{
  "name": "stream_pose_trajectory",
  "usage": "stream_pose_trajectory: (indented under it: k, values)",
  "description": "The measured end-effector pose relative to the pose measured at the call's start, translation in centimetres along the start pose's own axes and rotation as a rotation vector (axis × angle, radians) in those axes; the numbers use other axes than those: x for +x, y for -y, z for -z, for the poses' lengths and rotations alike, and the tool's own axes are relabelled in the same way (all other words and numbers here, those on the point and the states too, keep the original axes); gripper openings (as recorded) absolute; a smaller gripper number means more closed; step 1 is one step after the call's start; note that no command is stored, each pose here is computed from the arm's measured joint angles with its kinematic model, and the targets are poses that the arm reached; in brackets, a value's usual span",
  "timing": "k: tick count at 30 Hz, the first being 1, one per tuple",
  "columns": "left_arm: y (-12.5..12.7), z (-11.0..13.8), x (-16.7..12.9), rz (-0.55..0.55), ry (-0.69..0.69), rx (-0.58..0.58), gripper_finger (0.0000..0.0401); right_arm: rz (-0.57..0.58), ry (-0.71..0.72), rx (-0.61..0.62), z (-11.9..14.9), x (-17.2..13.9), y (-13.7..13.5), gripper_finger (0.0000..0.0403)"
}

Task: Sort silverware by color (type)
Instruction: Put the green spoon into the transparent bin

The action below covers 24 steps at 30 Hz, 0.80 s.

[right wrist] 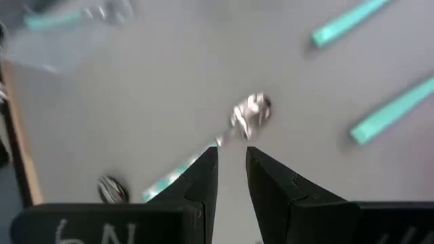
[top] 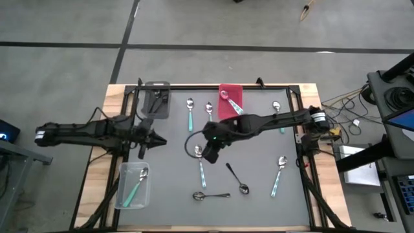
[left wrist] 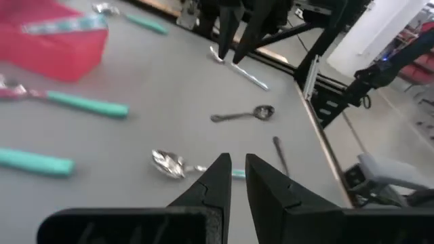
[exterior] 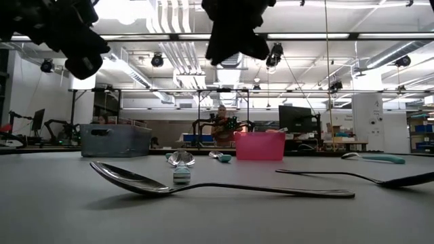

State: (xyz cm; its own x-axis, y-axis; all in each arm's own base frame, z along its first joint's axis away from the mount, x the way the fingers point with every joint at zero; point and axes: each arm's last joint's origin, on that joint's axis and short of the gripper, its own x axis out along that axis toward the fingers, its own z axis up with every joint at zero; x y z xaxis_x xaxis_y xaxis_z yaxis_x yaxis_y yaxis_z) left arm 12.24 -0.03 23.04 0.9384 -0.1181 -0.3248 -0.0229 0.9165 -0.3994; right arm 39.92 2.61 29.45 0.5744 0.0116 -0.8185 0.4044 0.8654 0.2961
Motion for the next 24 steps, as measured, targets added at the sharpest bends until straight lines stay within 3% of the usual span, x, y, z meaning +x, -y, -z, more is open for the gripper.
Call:
stream_pose_trajectory:
  k: [6, 14, 24]
  values:
    - [0.3, 1.7, 1.0, 0.051, -0.060, -0.065, 0.0027, 0.054, -0.094, 0.041, 1.0, 1.3, -0.3, 0.0068]
    - [0.9, 2.5, 1.9, 0.192, 0.075, 0.002, 0.0027, 0.163, -0.099, 0.148, 1.4, 3.3, 0.4, 0.0068]
    - [0.7, 2.1, 1.9, 0.056, 0.165, 0.158, 0.0027, 0.360, -0.001, 0.328, -0.8, 5.1, 5.2, 0.0068]
